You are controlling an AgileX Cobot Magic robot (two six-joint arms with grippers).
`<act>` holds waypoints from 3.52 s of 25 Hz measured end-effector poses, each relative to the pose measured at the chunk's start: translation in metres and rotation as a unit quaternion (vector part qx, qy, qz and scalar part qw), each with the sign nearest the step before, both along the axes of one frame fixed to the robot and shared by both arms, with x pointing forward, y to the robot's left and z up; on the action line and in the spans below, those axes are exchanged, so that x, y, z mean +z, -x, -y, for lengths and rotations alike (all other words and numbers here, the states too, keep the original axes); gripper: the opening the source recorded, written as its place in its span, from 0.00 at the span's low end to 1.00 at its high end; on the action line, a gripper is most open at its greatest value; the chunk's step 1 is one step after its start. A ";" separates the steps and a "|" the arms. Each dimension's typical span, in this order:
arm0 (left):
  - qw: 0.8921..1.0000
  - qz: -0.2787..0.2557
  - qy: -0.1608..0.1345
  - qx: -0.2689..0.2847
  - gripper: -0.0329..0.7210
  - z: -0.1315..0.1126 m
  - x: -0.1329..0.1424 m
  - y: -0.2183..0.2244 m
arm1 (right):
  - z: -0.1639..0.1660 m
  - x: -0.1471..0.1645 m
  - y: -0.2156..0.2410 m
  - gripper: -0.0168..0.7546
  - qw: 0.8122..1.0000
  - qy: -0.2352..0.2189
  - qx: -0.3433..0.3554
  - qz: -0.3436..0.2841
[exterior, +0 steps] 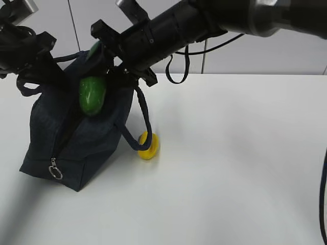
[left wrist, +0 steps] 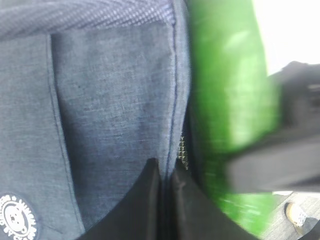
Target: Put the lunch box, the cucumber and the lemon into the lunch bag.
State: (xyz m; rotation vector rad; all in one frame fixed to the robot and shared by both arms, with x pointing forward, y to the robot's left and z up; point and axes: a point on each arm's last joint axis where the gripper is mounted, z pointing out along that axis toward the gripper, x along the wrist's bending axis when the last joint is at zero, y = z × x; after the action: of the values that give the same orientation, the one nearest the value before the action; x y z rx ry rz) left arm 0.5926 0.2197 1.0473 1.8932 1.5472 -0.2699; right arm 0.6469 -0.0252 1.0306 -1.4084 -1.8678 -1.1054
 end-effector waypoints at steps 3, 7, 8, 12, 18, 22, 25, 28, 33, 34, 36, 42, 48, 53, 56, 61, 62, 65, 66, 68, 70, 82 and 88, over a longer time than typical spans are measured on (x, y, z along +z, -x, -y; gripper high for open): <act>1.000 0.000 0.004 0.002 0.03 0.000 0.000 0.000 | -0.002 -0.023 -0.005 0.48 1.000 0.012 -0.004 -0.027; 1.000 0.000 0.010 0.004 0.03 0.000 0.001 0.000 | -0.003 -0.040 -0.008 0.48 0.999 0.022 -0.009 -0.049; 1.000 0.000 0.011 0.004 0.03 0.001 0.001 0.000 | -0.003 -0.043 -0.008 0.48 0.998 0.028 -0.009 -0.050; 1.000 0.000 0.014 0.005 0.03 0.001 0.002 -0.001 | -0.001 -0.045 -0.009 0.48 0.997 0.045 -0.016 -0.054; 1.000 0.001 0.017 0.007 0.03 0.001 0.002 -0.001 | -0.001 -0.045 -0.011 0.48 0.997 0.045 -0.028 -0.052; 1.000 0.001 0.017 0.007 0.03 0.001 0.002 -0.001 | -0.001 -0.045 -0.011 0.52 0.997 0.045 -0.028 -0.054; 1.000 0.001 0.017 0.007 0.03 0.001 0.002 -0.001 | -0.001 -0.045 -0.011 0.63 0.997 0.045 -0.028 -0.054; 1.000 0.001 0.017 0.007 0.03 0.001 0.002 -0.001 | -0.001 -0.045 -0.010 0.70 0.997 0.044 -0.025 -0.056; 1.000 0.002 0.017 0.008 0.03 0.001 0.002 -0.001 | -0.003 -0.041 -0.005 0.72 0.997 0.030 -0.002 -0.074; 1.000 0.003 0.015 0.008 0.03 0.001 0.002 -0.001 | -0.003 -0.039 -0.004 0.72 0.997 0.028 0.006 -0.074; 1.000 0.005 0.009 0.007 0.03 0.000 0.001 -0.001 | -0.003 -0.033 -0.004 0.71 0.997 0.024 0.021 -0.069; 1.000 0.004 -0.009 0.025 0.03 -0.018 -0.001 -0.004 | -0.004 -0.013 -0.004 0.71 0.998 0.012 0.055 -0.038; 0.998 -0.007 -0.049 0.044 0.03 -0.035 -0.005 -0.005 | -0.006 0.000 -0.004 0.71 0.998 0.004 0.067 -0.023; 0.996 -0.011 -0.070 0.046 0.03 -0.039 -0.007 -0.004 | -0.007 0.014 -0.006 0.68 0.998 -0.012 0.069 -0.003; 0.996 -0.014 -0.072 0.049 0.03 -0.039 -0.008 -0.004 | -0.007 0.020 -0.006 0.66 0.997 -0.016 0.070 0.007; 0.995 -0.016 -0.086 0.051 0.03 -0.041 -0.009 -0.004 | -0.004 0.017 -0.007 0.64 0.998 0.018 0.061 0.004; 0.995 -0.016 -0.088 0.051 0.03 -0.042 -0.009 -0.004 | -0.002 0.015 -0.007 0.64 0.998 0.037 0.056 0.002; 0.994 -0.016 -0.090 0.052 0.03 -0.042 -0.009 -0.004 | 0.007 0.015 -0.008 0.64 0.994 0.101 0.041 0.016; 0.994 -0.016 -0.091 0.052 0.03 -0.042 -0.009 -0.004 | 0.009 0.017 -0.008 0.64 0.993 0.111 0.037 0.020; 0.994 -0.015 -0.094 0.053 0.03 -0.043 -0.009 -0.004 | 0.013 0.024 -0.006 0.64 0.991 0.127 0.032 0.032; 0.993 -0.015 -0.099 0.054 0.03 -0.044 -0.010 -0.004 | 0.017 0.032 -0.004 0.64 0.988 0.145 0.024 0.045; 0.992 -0.011 -0.106 0.062 0.03 -0.045 -0.010 -0.005 | 0.040 0.009 -0.002 0.64 0.961 0.275 -0.016 0.028; 0.992 -0.011 -0.106 0.063 0.03 -0.045 -0.010 -0.005 | 0.051 -0.008 -0.003 0.64 0.939 0.340 -0.046 0.008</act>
State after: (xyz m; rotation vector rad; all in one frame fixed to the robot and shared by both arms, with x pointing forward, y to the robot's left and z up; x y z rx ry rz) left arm 0.5978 0.2648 1.0373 1.9463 1.7606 -0.0724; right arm 0.6496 -0.0764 1.0226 -1.8620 -2.3385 -0.5076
